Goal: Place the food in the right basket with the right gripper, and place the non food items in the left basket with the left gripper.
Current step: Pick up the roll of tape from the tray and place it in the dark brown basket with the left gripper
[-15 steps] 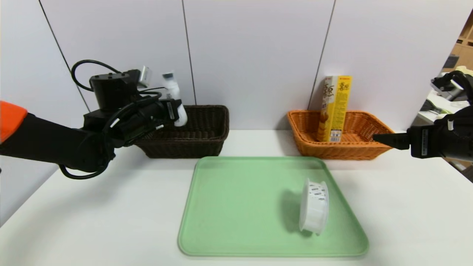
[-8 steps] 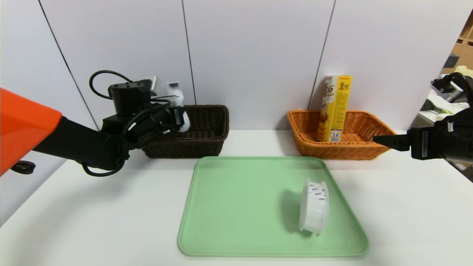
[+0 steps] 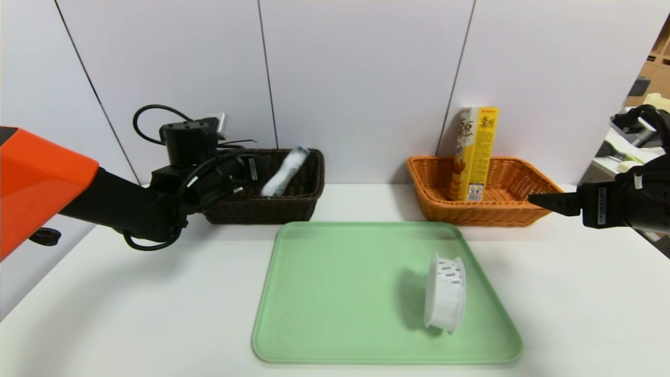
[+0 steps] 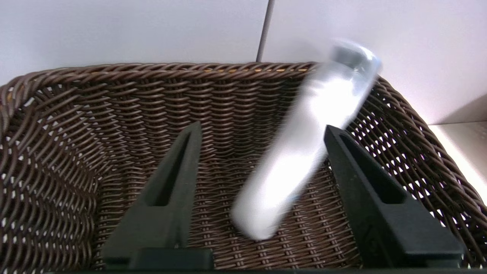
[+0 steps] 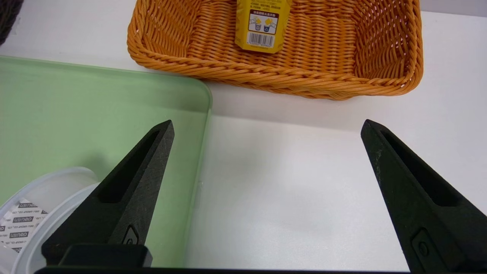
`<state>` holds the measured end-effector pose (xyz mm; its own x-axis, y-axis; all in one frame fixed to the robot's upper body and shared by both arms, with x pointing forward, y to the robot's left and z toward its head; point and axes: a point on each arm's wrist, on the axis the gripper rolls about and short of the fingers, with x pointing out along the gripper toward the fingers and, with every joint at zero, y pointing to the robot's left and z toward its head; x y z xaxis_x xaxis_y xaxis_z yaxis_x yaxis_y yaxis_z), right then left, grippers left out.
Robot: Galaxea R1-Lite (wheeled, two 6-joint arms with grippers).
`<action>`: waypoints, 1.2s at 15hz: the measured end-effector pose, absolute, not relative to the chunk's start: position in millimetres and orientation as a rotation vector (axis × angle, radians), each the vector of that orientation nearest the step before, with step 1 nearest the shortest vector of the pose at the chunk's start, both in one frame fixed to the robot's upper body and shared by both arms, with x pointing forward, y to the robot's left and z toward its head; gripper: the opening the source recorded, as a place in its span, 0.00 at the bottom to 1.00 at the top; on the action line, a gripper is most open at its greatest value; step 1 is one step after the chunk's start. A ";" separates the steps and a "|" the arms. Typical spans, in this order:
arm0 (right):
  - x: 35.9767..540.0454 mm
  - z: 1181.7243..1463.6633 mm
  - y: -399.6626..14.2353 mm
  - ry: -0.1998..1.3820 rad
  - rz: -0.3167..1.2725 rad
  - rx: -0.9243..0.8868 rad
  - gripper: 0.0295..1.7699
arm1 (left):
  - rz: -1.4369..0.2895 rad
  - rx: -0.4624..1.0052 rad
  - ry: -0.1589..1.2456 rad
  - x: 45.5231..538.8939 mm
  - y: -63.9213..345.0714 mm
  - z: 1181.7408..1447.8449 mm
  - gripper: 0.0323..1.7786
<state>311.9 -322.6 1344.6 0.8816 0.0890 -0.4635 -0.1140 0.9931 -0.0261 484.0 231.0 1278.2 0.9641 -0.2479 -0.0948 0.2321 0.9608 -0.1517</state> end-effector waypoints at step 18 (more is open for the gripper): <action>308.6 1347.4 -323.2 0.469 0.099 -0.055 0.96 | -0.569 -0.012 0.356 376.1 152.4 1370.2 0.93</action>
